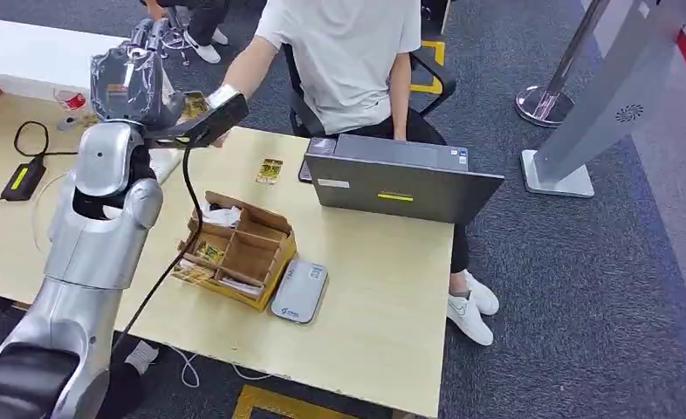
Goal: Pass the card to the sensor for recognition and then transmit it.
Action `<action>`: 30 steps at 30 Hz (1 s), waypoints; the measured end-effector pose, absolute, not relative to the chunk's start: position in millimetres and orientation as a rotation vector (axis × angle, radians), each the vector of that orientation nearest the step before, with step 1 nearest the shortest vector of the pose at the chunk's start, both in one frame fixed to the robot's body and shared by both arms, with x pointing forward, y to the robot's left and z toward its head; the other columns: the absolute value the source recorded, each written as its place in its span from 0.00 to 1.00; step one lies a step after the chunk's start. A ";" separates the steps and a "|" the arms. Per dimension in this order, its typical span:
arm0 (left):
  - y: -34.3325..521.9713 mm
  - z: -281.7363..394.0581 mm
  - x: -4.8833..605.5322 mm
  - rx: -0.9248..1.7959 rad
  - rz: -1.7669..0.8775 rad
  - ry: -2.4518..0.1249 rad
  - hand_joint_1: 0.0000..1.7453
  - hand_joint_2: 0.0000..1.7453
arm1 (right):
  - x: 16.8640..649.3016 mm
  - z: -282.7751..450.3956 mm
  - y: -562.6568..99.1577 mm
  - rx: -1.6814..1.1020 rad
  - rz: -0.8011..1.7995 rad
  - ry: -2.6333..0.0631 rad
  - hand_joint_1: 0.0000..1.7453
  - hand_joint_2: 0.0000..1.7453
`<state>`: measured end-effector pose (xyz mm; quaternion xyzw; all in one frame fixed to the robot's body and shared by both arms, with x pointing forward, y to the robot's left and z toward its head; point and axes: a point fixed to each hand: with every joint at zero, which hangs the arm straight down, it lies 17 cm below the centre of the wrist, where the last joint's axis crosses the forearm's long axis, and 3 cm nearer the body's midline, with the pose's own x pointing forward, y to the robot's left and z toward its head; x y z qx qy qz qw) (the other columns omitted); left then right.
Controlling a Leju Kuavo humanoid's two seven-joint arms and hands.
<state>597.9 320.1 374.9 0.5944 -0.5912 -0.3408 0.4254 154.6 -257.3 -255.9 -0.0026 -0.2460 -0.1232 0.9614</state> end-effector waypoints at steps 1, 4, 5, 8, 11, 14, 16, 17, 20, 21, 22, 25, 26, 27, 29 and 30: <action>317.0 374.9 597.7 1.465 -0.850 -1.504 0.00 1.00 | 154.7 -255.8 -257.1 -0.005 -0.250 -0.499 0.00 0.00; 310.6 370.5 594.2 1.399 -0.833 -1.573 0.00 1.00 | 154.9 -255.6 -256.7 -0.005 -0.258 -0.501 0.00 0.00; 310.0 367.9 591.3 1.384 -0.826 -1.588 0.00 1.00 | 154.3 -255.7 -256.6 -0.004 -0.260 -0.501 0.00 0.00; 307.7 356.3 579.7 1.221 -0.776 -1.676 0.00 1.00 | 151.2 -256.4 -258.9 -0.011 -0.279 -0.498 0.00 0.00; 314.2 340.9 565.7 0.974 -0.697 -1.762 0.00 1.00 | 148.8 -256.3 -262.3 -0.018 -0.311 -0.507 0.00 0.00; 336.1 325.4 544.2 0.675 -0.548 -1.855 0.00 1.00 | 143.7 -256.6 -266.1 -0.026 -0.350 -0.513 0.00 0.00; 370.2 321.0 520.0 0.516 -0.412 -1.928 0.00 1.00 | 141.4 -256.8 -270.4 -0.034 -0.378 -0.516 0.00 0.00; 390.9 318.4 509.5 0.492 -0.356 -1.939 0.00 1.00 | 139.7 -257.1 -271.3 -0.037 -0.386 -0.515 0.00 0.00; 463.0 313.4 468.5 0.442 -0.156 -2.000 0.00 1.00 | 133.1 -258.5 -276.9 -0.049 -0.417 -0.509 0.00 0.00; 487.6 312.7 454.6 0.448 -0.088 -2.012 0.00 1.00 | 132.0 -258.7 -278.9 -0.053 -0.428 -0.507 0.00 0.00; 503.6 308.8 443.4 0.446 -0.045 -2.014 0.00 1.00 | 131.7 -258.7 -279.7 -0.055 -0.434 -0.508 0.00 0.00; 565.6 292.5 393.9 0.402 0.161 -2.037 0.00 1.00 | 131.4 -258.6 -284.1 -0.067 -0.463 -0.510 0.00 0.00; 586.5 281.2 374.0 0.382 0.223 -2.045 0.00 1.00 | 130.4 -258.7 -285.2 -0.071 -0.470 -0.510 0.00 0.00; 606.3 266.8 354.0 0.375 0.273 -2.047 0.00 1.00 | 128.9 -259.0 -286.6 -0.077 -0.476 -0.510 0.00 0.00; 640.8 231.6 321.0 0.413 0.354 -1.985 0.00 0.00 | 126.5 -259.5 -289.1 -0.087 -0.489 -0.507 0.00 0.00; 656.8 210.4 305.6 0.445 0.397 -1.940 0.00 0.00 | 125.4 -259.9 -290.5 -0.094 -0.493 -0.504 0.00 0.00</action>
